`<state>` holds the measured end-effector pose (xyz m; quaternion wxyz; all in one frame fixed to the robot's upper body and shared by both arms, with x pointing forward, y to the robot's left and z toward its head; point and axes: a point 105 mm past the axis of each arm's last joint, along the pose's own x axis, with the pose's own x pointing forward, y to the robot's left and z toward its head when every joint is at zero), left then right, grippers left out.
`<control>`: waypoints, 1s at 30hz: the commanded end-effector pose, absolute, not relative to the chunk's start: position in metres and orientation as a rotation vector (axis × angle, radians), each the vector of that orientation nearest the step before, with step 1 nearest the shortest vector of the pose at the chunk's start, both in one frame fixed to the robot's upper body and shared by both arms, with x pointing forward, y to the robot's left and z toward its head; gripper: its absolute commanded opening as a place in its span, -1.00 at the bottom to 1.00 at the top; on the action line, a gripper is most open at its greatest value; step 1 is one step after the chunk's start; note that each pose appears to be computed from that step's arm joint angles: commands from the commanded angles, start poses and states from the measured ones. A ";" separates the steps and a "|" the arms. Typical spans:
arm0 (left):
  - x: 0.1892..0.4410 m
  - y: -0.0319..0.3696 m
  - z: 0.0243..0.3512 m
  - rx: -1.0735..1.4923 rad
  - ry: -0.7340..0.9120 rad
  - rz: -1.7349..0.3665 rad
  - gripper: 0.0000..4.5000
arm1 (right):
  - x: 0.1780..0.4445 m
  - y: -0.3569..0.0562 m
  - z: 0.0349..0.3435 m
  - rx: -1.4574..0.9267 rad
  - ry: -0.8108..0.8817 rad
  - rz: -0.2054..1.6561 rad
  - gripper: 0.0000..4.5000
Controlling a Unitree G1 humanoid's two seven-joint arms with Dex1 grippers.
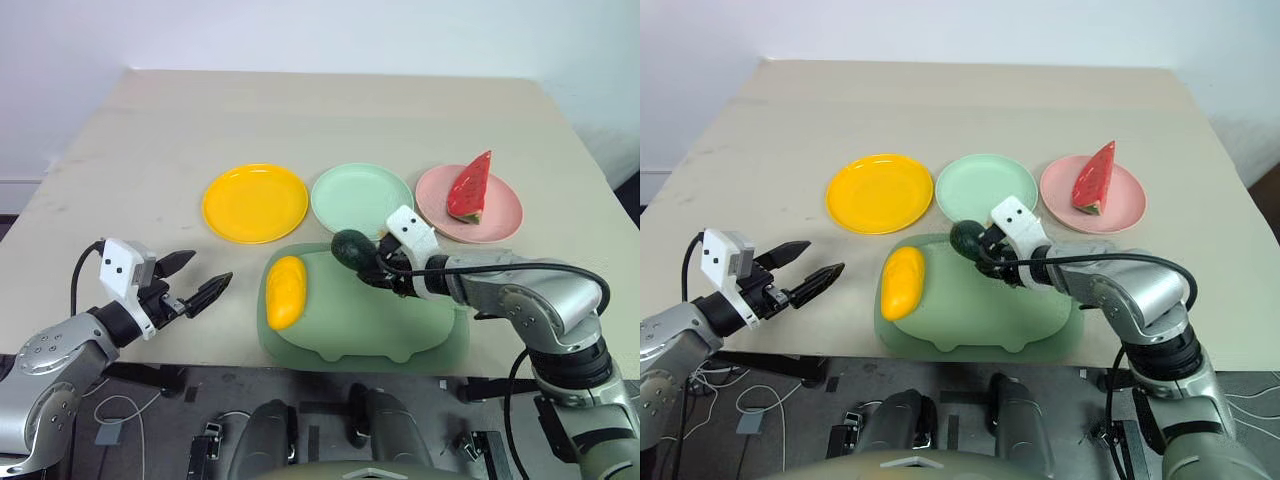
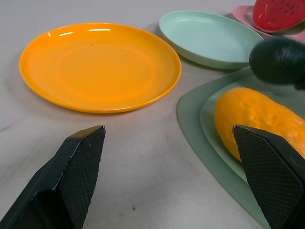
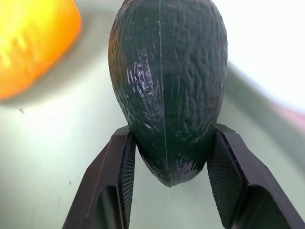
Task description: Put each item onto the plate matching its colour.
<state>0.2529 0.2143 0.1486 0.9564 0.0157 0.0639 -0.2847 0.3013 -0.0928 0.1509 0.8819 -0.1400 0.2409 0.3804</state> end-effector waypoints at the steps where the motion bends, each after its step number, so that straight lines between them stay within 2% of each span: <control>1: 0.251 0.212 0.161 0.064 0.079 -0.582 1.00 | 0.324 -0.097 0.192 -0.303 0.351 0.741 -0.18; 5: 0.252 0.210 0.161 0.063 0.078 -0.589 1.00 | 0.358 -0.109 0.199 -0.304 0.350 0.648 -0.18; 10: 0.253 0.209 0.163 0.067 0.071 -0.587 1.00 | 0.391 -0.120 0.180 -0.404 0.363 0.570 -0.18; 14: 0.250 0.212 0.164 0.069 0.069 -0.568 1.00 | 0.398 -0.125 0.177 -0.487 0.349 0.581 -0.18; 22: 0.245 0.213 0.164 0.069 0.077 -0.559 1.00 | 0.388 -0.126 0.203 -0.512 0.239 0.631 0.99; 26: 0.246 0.208 0.169 0.054 0.065 -0.575 1.00 | 0.378 -0.132 0.220 -0.528 0.172 0.637 0.99; 30: 0.245 0.184 0.190 -0.118 -0.002 -0.654 1.00 | 0.372 -0.161 0.238 -0.488 0.123 0.572 0.99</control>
